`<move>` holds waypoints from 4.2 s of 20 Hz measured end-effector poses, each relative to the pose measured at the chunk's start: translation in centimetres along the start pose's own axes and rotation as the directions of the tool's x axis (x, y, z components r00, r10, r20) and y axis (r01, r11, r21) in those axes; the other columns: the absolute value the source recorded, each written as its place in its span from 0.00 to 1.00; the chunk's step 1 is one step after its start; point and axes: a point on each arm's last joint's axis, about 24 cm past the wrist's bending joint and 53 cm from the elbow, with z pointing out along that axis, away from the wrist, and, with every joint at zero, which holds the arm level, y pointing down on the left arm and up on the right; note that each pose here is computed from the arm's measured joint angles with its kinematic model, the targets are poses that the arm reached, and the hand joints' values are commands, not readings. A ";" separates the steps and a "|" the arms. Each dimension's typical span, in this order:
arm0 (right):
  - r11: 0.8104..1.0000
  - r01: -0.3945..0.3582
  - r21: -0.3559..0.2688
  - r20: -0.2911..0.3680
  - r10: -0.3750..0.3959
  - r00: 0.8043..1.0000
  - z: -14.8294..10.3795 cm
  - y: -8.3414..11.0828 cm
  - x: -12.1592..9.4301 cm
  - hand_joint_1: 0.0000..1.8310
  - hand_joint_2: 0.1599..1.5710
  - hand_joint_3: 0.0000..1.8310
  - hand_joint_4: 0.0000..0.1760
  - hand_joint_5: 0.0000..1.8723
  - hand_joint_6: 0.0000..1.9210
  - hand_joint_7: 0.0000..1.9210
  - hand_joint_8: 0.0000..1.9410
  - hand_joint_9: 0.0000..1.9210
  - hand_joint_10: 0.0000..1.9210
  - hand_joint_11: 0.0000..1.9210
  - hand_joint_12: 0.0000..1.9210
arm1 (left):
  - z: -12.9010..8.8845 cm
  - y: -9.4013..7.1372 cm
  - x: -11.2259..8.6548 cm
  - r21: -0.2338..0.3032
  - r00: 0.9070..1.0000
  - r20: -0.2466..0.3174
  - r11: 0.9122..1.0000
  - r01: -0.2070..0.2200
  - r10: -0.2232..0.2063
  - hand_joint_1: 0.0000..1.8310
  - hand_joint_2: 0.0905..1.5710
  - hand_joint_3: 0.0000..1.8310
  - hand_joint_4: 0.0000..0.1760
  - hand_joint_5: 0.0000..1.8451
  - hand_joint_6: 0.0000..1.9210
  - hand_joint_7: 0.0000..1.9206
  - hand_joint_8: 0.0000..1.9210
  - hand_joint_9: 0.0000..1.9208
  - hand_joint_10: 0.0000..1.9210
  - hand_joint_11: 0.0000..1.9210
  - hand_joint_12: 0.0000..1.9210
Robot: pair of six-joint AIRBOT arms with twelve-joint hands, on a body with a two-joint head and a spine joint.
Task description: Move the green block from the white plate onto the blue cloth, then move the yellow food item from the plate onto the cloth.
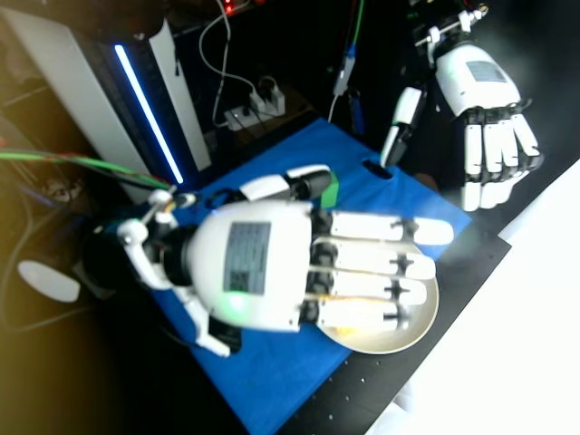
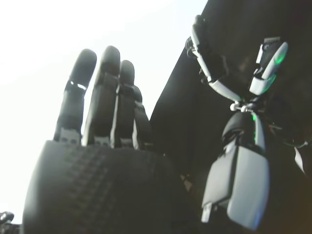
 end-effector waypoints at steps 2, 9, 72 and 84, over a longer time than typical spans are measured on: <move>1.000 0.008 0.004 -0.015 -0.008 1.000 0.3 -0.2 0.7 0.21 0.49 0.00 0.17 0.08 0.00 0.18 0.00 0.22 0.01 0.02 0.59 | 0.1 -0.2 -0.1 -0.001 1.000 0.001 1.000 0.000 0.000 0.39 0.52 0.00 0.72 0.05 0.00 0.09 0.00 0.08 0.00 0.00 0.28; 0.991 0.131 0.040 -0.127 -0.125 0.984 1.8 -2.2 4.6 0.29 0.45 0.00 0.08 0.09 0.00 0.15 0.01 0.14 0.01 0.00 0.52 | 0.9 -1.3 -2.1 0.004 0.999 0.028 0.999 -0.039 0.039 0.36 0.52 0.00 0.74 0.03 0.00 0.08 0.00 0.06 0.00 0.00 0.27; 0.942 0.315 -0.114 -0.251 -0.334 0.908 1.6 -0.1 8.7 0.64 0.67 0.00 0.00 0.55 0.45 0.36 0.50 0.24 0.58 0.06 0.93 | 1.8 -3.4 -1.2 0.031 0.998 0.005 0.997 -0.069 0.069 0.37 0.52 0.00 0.60 0.06 0.00 0.13 0.00 0.12 0.00 0.00 0.29; 0.869 0.306 -0.388 -0.263 -0.423 0.867 -6.0 8.7 7.8 0.58 0.60 0.00 0.00 0.50 0.08 0.45 0.56 0.39 0.79 0.34 0.99 | 1.7 -2.5 -0.5 0.014 0.999 -0.010 0.999 -0.047 0.047 0.37 0.50 0.00 0.65 0.07 0.00 0.14 0.00 0.14 0.00 0.00 0.34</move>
